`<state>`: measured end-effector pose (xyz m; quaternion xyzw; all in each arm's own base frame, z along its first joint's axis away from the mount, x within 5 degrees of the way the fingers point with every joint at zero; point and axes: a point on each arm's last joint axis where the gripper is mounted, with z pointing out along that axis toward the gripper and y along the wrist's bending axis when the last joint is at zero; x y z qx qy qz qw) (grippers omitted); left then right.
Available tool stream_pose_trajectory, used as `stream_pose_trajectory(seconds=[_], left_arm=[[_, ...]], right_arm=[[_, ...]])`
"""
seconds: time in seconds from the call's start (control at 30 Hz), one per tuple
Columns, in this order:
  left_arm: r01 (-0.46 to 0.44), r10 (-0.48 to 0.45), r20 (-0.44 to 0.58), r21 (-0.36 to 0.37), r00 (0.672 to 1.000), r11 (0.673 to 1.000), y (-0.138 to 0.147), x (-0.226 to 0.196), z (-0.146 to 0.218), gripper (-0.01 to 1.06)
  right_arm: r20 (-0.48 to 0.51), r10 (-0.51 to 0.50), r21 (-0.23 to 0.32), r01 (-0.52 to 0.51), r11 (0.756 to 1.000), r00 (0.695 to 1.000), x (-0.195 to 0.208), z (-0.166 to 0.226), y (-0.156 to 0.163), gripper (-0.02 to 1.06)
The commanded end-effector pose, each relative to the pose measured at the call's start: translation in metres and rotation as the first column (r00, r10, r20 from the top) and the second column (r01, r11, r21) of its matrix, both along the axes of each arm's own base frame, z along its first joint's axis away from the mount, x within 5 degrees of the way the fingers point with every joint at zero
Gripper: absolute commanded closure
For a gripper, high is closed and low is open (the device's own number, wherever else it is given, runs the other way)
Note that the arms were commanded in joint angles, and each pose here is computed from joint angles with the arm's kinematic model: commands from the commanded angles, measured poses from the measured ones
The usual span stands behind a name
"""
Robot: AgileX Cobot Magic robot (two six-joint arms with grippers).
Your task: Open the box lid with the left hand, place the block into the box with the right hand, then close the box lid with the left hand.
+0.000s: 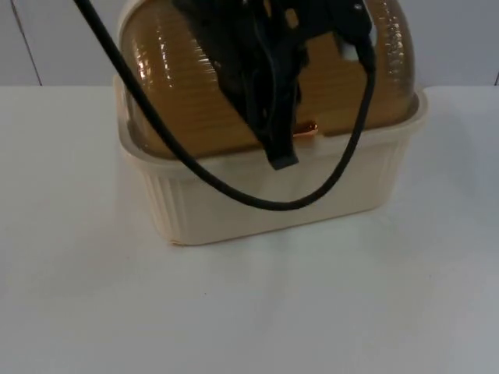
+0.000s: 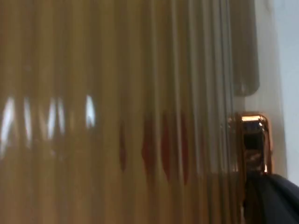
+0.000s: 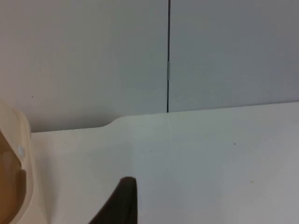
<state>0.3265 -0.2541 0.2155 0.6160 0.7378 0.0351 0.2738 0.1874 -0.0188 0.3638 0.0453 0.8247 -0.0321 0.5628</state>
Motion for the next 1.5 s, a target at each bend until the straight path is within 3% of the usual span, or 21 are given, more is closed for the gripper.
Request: stream_pose_trajectory(seconds=[0.0, 0.2, 0.3, 0.4, 0.5, 0.6, 0.63, 0.77, 0.8, 0.87, 0.97, 1.0, 1.07, 1.13, 1.17, 1.27, 1.37, 1.4, 1.47], left_arm=[[-0.004, 0.004, 0.014, -0.02, 1.0, 1.0, -0.005, -0.005, 0.003, 1.05], [-0.065, 0.056, -0.086, -0.107, 0.995, 0.992, -0.013, -0.027, 0.022, 1.05], [-0.127, 0.088, -0.217, -0.171, 0.972, 0.977, -0.011, -0.042, 0.037, 1.05], [-0.124, 0.068, -0.251, -0.217, 0.966, 0.968, -0.008, -0.053, 0.049, 1.05], [-0.155, 0.064, -0.279, -0.32, 0.958, 0.935, 0.006, -0.068, 0.062, 1.05], [-0.277, 0.135, -0.345, -0.408, 0.929, 0.87, 0.037, -0.077, 0.063, 1.05], [-0.277, 0.135, -0.345, -0.408, 0.929, 0.87, 0.037, -0.077, 0.063, 1.05], [-0.502, 0.322, -0.415, -0.461, 0.851, 0.732, 0.105, -0.086, 0.055, 1.05], [-0.502, 0.322, -0.415, -0.461, 0.851, 0.732, 0.105, -0.086, 0.055, 1.05], [-0.6, 0.419, -0.442, -0.455, 0.793, 0.658, 0.136, -0.09, 0.051, 1.05], [-0.733, 0.59, -0.437, -0.429, 0.679, 0.527, 0.188, -0.088, 0.048, 1.05], [-0.733, 0.59, -0.437, -0.429, 0.679, 0.527, 0.188, -0.088, 0.048, 1.05], [-0.781, 0.67, -0.417, -0.446, 0.614, 0.438, 0.215, -0.082, 0.051, 1.05], [-0.794, 0.724, -0.388, -0.484, 0.571, 0.367, 0.235, -0.074, 0.061, 1.05], [-0.794, 0.724, -0.388, -0.484, 0.571, 0.367, 0.235, -0.074, 0.061, 1.05], [-0.785, 0.76, -0.38, -0.559, 0.528, 0.266, 0.248, -0.064, 0.084, 1.05], [-0.748, 0.739, -0.409, -0.635, 0.535, 0.19, 0.246, -0.057, 0.107, 1.05], [-0.748, 0.739, -0.409, -0.635, 0.535, 0.19, 0.246, -0.057, 0.107, 1.05], [-0.735, 0.714, -0.447, -0.664, 0.539, 0.139, 0.243, -0.055, 0.116, 1.05]], right_arm=[[-0.001, 0.004, 0.002, -0.004, 1.0, 1.0, -0.001, 0.0, 0.001, -0.01], [-0.007, 0.003, 0.003, -0.003, 1.0, 1.0, -0.002, 0.0, 0.001, -0.01], [-0.007, 0.003, 0.003, -0.003, 1.0, 1.0, -0.002, 0.0, 0.001, -0.01], [-0.007, 0.003, 0.003, -0.003, 1.0, 1.0, -0.002, 0.0, 0.001, -0.01], [-0.007, 0.003, 0.003, -0.003, 1.0, 1.0, -0.002, 0.0, 0.001, -0.01], [-0.006, 0.002, 0.005, -0.002, 1.0, 1.0, -0.002, 0.0, 0.001, -0.01], [-0.006, 0.002, 0.005, -0.002, 1.0, 1.0, -0.002, 0.0, 0.001, -0.01], [-0.01, 0.002, 0.006, -0.002, 1.0, 1.0, -0.002, -0.001, 0.001, -0.01], [-0.01, 0.002, 0.006, -0.002, 1.0, 1.0, -0.002, -0.001, 0.001, -0.01], [-0.01, 0.002, 0.006, -0.002, 1.0, 1.0, -0.002, -0.001, 0.001, -0.01], [-0.01, 0.002, 0.006, -0.002, 1.0, 1.0, -0.002, -0.001, 0.001, -0.01], [-0.01, 0.002, 0.006, -0.002, 1.0, 1.0, -0.002, -0.001, 0.001, -0.01], [-0.01, 0.002, 0.006, -0.002, 1.0, 1.0, -0.002, -0.001, 0.001, -0.01], [-0.01, 0.002, 0.006, -0.002, 1.0, 1.0, -0.002, -0.001, 0.001, -0.01], [-0.01, 0.002, 0.006, -0.002, 1.0, 1.0, -0.002, -0.001, 0.001, -0.01], [-0.01, 0.002, 0.006, -0.002, 1.0, 1.0, -0.002, -0.001, 0.001, -0.01], [-0.014, 0.002, 0.007, -0.002, 1.0, 1.0, -0.002, -0.001, 0.001, -0.01], [-0.014, 0.002, 0.007, -0.002, 1.0, 1.0, -0.002, -0.001, 0.001, -0.01], [-0.014, 0.002, 0.007, -0.002, 1.0, 1.0, -0.002, -0.001, 0.001, -0.01]])
